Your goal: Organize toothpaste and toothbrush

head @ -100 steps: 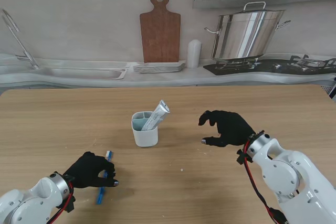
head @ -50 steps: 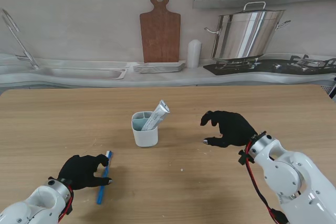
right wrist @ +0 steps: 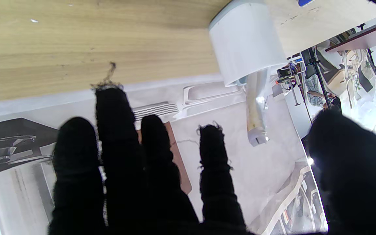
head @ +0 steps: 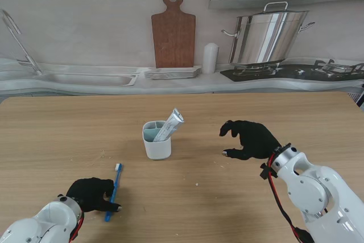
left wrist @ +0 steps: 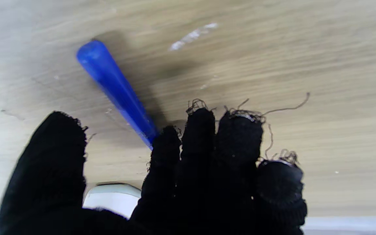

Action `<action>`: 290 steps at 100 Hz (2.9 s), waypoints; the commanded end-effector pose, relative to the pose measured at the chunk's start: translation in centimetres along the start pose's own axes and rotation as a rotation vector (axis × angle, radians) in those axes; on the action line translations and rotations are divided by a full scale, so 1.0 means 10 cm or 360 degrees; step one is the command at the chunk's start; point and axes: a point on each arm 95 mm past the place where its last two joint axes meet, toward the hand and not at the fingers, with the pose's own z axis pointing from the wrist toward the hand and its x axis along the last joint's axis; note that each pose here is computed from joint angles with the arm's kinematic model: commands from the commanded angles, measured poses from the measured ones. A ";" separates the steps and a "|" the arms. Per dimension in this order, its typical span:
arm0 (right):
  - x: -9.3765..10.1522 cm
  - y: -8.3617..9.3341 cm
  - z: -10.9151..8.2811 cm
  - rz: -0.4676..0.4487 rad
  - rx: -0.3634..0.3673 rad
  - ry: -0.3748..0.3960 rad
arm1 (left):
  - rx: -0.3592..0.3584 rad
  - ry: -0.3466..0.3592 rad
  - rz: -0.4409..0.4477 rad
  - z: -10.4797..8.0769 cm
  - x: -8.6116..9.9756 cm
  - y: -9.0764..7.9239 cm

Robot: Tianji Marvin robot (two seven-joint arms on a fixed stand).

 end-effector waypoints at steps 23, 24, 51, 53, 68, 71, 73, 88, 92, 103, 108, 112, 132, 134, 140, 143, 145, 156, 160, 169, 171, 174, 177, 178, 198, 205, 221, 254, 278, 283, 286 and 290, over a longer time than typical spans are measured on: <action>0.01 -0.06 -0.03 0.0018 0.0042 -0.0006 | -0.0009 0.0031 0.0058 0.11 -0.02 -0.05; 0.01 -0.06 -0.03 0.0019 0.0043 -0.0006 | -0.0013 0.0038 0.0062 0.11 -0.02 -0.06; -0.01 -0.08 -0.03 0.0035 0.0061 -0.0025 | -0.0188 0.0230 0.0162 0.21 -0.13 -0.12; -0.01 -0.08 -0.03 0.0037 0.0062 -0.0026 | -0.0199 0.0237 0.0169 0.21 -0.13 -0.12; -0.02 -0.09 -0.03 0.0046 0.0077 -0.0030 | -0.0217 0.0257 0.0242 0.23 -0.16 -0.13; -0.02 -0.09 -0.03 0.0049 0.0079 -0.0031 | -0.0212 0.0255 0.0253 0.24 -0.17 -0.12; -0.01 -0.10 -0.03 0.0052 0.0080 -0.0032 | -0.0210 0.0253 0.0259 0.24 -0.17 -0.12; -0.01 -0.10 -0.03 0.0060 0.0091 -0.0031 | -0.0157 0.0218 0.0290 0.25 -0.17 -0.13; -0.01 -0.11 -0.03 0.0062 0.0093 -0.0030 | -0.0143 0.0205 0.0276 0.24 -0.16 -0.14; -0.01 -0.11 -0.02 0.0064 0.0094 -0.0030 | -0.0096 0.0164 0.0254 0.23 -0.11 -0.17; -0.01 -0.11 -0.02 0.0067 0.0094 -0.0030 | -0.0084 0.0161 0.0264 0.22 -0.08 -0.19; -0.01 -0.11 -0.02 0.0069 0.0095 -0.0030 | -0.0075 0.0168 0.0270 0.22 -0.07 -0.21; -0.03 -0.11 -0.02 0.0073 0.0097 -0.0035 | -0.0043 0.0227 0.0291 0.25 0.00 -0.27; -0.03 -0.11 -0.03 0.0074 0.0097 -0.0036 | -0.0045 0.0233 0.0292 0.26 0.00 -0.27; -0.04 -0.12 -0.03 0.0078 0.0097 -0.0040 | -0.0045 0.0247 0.0292 0.28 0.02 -0.27; -0.04 -0.12 -0.03 0.0079 0.0097 -0.0041 | -0.0039 0.0254 0.0288 0.29 0.02 -0.27; -0.04 -0.12 -0.03 0.0079 0.0097 -0.0042 | -0.0034 0.0258 0.0283 0.30 0.02 -0.27; -0.05 -0.12 -0.04 0.0079 0.0099 -0.0043 | -0.0025 0.0280 0.0253 0.35 0.03 -0.23; -0.05 -0.12 -0.04 0.0079 0.0100 -0.0043 | -0.0023 0.0284 0.0250 0.36 0.03 -0.22; -0.06 -0.13 -0.04 0.0083 0.0103 -0.0046 | -0.0039 0.0292 0.0242 0.39 0.03 -0.19; -0.06 -0.13 -0.04 0.0084 0.0104 -0.0047 | -0.0043 0.0294 0.0239 0.40 0.03 -0.19; -0.06 -0.13 -0.04 0.0085 0.0104 -0.0047 | -0.0049 0.0298 0.0236 0.41 0.04 -0.18; -0.06 -0.13 -0.04 0.0084 0.0104 -0.0047 | -0.0056 0.0303 0.0234 0.41 0.04 -0.17; -0.06 -0.13 -0.04 0.0084 0.0105 -0.0047 | -0.0059 0.0304 0.0234 0.42 0.04 -0.17; -0.07 -0.14 -0.05 0.0088 0.0109 -0.0053 | -0.0080 0.0324 0.0229 0.46 0.05 -0.11; -0.08 -0.14 -0.05 0.0088 0.0108 -0.0055 | -0.0094 0.0336 0.0237 0.48 0.05 -0.09; -0.08 -0.15 -0.05 0.0092 0.0113 -0.0057 | -0.0115 0.0357 0.0243 0.52 0.06 -0.07; -0.09 -0.15 -0.06 0.0091 0.0115 -0.0061 | -0.0118 0.0392 0.0267 0.58 0.10 -0.08; -0.10 -0.16 -0.06 0.0086 0.0121 -0.0066 | -0.0143 0.0415 0.0292 0.61 0.11 -0.09; -0.11 -0.16 -0.06 0.0083 0.0123 -0.0071 | -0.0146 0.0416 0.0292 0.61 0.11 -0.08; -0.11 -0.16 -0.06 0.0084 0.0124 -0.0075 | -0.0147 0.0415 0.0294 0.61 0.11 -0.08; -0.11 -0.16 -0.07 0.0086 0.0124 -0.0079 | -0.0150 0.0414 0.0294 0.61 0.11 -0.08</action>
